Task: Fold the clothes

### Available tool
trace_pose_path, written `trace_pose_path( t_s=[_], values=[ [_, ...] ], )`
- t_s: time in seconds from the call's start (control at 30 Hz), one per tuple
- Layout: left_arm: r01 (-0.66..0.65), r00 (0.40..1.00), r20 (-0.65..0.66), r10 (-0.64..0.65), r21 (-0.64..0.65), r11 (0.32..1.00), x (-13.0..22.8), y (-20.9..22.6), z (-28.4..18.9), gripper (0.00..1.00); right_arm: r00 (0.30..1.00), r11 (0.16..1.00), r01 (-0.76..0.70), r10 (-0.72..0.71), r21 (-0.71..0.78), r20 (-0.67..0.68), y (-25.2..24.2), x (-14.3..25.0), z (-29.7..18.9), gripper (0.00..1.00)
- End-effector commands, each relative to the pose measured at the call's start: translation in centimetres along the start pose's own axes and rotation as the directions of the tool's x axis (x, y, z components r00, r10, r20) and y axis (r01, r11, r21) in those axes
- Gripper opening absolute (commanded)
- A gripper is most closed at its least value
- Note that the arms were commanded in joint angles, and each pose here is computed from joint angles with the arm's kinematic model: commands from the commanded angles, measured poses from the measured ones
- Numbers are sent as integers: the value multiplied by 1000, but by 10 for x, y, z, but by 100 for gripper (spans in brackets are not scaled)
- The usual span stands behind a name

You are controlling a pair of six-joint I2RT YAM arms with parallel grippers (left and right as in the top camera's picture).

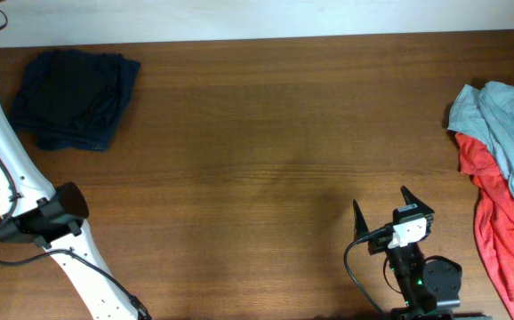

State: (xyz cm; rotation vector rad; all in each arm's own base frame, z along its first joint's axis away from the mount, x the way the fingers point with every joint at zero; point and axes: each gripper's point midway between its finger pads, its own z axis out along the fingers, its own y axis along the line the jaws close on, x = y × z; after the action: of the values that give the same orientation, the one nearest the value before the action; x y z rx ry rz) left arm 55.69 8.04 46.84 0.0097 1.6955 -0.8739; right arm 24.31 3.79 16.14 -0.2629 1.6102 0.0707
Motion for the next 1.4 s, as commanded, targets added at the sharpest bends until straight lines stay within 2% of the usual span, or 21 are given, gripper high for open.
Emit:
trace_pose_path(
  t_s=[0.0, 0.37, 0.5, 0.73, 1.0, 1.03, 1.1, 1.23, 1.37],
  values=[
    [-5, 1000, 5, 5, 4, 1000, -3, -4, -3, 99, 1000, 1000, -12, 12, 11, -3, -2, 2, 0, 99],
    [1, 1000, -1, -1, 7, 1000, -1, -6, -1, 99, 1000, 1000, -12, 12, 11, -3, -2, 2, 0, 99],
    [22, 1000, -15, -22, 1, 1000, -1, -20, -9, 99, 1000, 1000, -12, 12, 11, -3, -2, 2, 0, 99],
    [123, 989, -73, -125, -36, 992, 7, -112, -66, 99, 1000, 1000, -12, 12, 11, -3, -2, 2, 0, 99],
    [-2, 1000, -5, 2, -2, 1000, -3, -217, -127, 99, 1000, 1000, -12, 12, 11, -3, -2, 2, 0, 99],
    [-55, 998, 20, 56, -38, 998, -6, -221, -134, 99, 1000, 1000, -12, 12, 11, -3, -2, 2, 0, 99],
    [-78, 996, 41, 81, -77, 994, -6, -228, -143, 99, 1000, 1000, -12, 12, 11, -3, -2, 2, 0, 99],
    [-68, 998, 16, 69, -51, 996, 7, -248, -148, 99, 1000, 1000, -12, 12, 11, -3, -2, 2, 0, 99],
    [-22, 999, -42, 21, -27, 999, 24, -251, -139, 99, 1000, 1000, -12, 12, 11, -3, -2, 2, 0, 99]
  ],
)
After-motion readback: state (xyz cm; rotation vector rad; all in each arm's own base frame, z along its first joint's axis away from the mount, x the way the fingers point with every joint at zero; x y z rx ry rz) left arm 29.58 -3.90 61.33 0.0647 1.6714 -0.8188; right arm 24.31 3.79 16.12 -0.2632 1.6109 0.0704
